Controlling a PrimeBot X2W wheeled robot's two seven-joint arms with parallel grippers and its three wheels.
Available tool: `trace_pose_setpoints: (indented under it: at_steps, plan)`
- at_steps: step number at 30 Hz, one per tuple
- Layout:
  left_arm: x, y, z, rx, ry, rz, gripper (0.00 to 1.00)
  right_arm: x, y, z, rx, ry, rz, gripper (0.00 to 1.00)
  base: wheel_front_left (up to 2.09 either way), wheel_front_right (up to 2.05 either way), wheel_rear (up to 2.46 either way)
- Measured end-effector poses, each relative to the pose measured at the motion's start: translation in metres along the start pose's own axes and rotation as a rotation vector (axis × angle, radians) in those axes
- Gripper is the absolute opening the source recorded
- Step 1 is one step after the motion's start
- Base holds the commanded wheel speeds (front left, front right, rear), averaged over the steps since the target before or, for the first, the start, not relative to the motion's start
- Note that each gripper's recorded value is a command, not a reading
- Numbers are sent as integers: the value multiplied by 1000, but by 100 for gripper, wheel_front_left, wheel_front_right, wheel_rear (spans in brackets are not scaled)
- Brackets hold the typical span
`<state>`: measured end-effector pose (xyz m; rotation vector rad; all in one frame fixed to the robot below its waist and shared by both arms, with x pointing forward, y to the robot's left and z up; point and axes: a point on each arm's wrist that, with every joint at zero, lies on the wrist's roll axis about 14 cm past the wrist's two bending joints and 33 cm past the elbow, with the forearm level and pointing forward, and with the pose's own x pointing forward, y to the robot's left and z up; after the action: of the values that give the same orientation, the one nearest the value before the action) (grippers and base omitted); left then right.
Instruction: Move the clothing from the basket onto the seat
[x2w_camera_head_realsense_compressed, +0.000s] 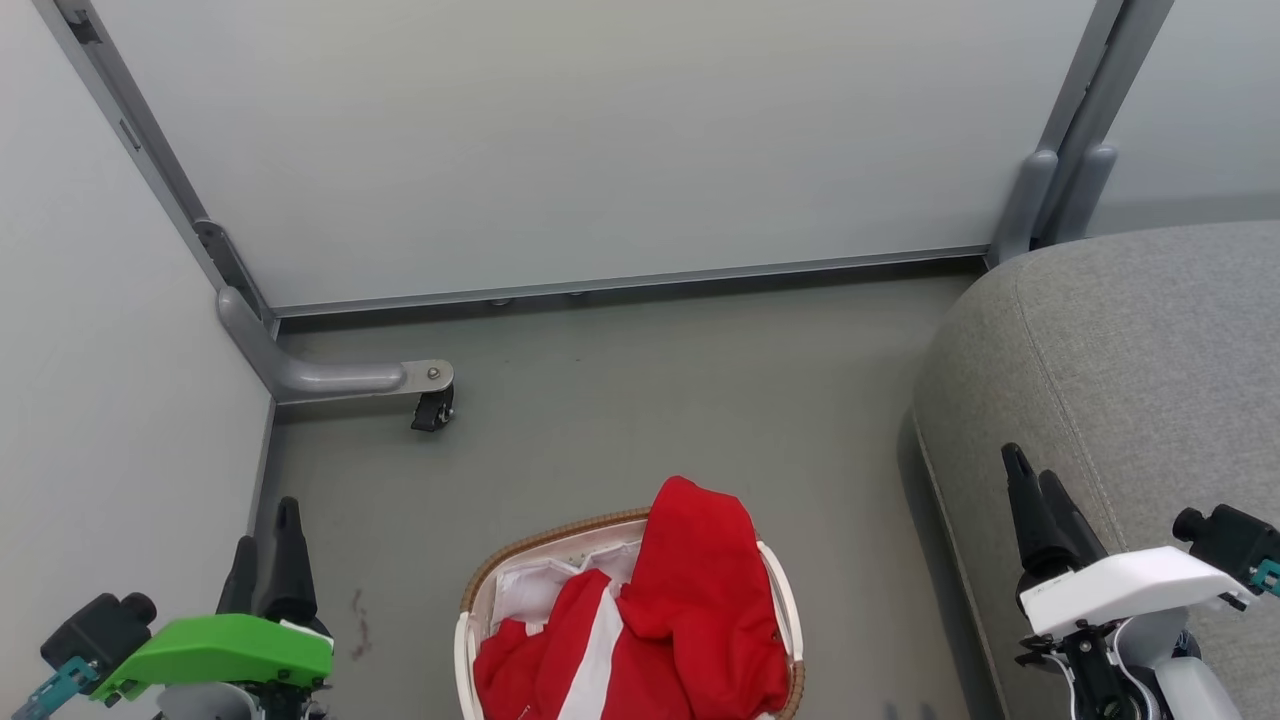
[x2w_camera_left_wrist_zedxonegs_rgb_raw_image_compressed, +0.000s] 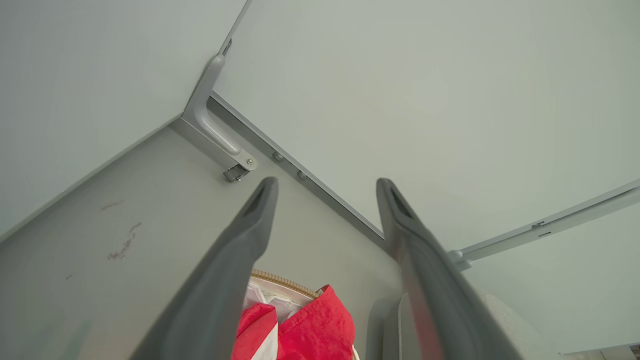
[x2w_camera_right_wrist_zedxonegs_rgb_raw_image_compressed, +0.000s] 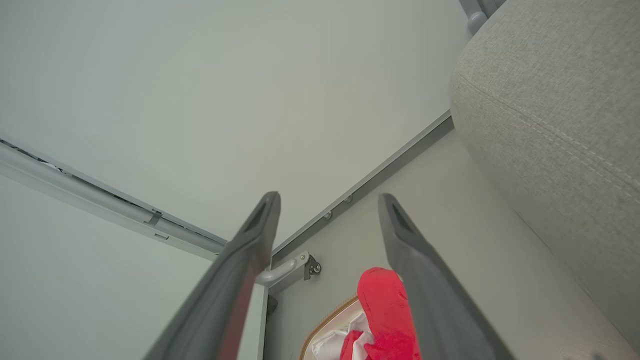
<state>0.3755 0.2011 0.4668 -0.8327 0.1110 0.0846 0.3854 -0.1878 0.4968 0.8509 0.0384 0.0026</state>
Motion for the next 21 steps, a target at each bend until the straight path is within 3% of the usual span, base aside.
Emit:
trace_pose_setpoints:
  at_steps: [21]
  plan:
    - [-4,5,-23,339,58,-1,100,-3,1,-18,-349,40,31,100,0,0,0]
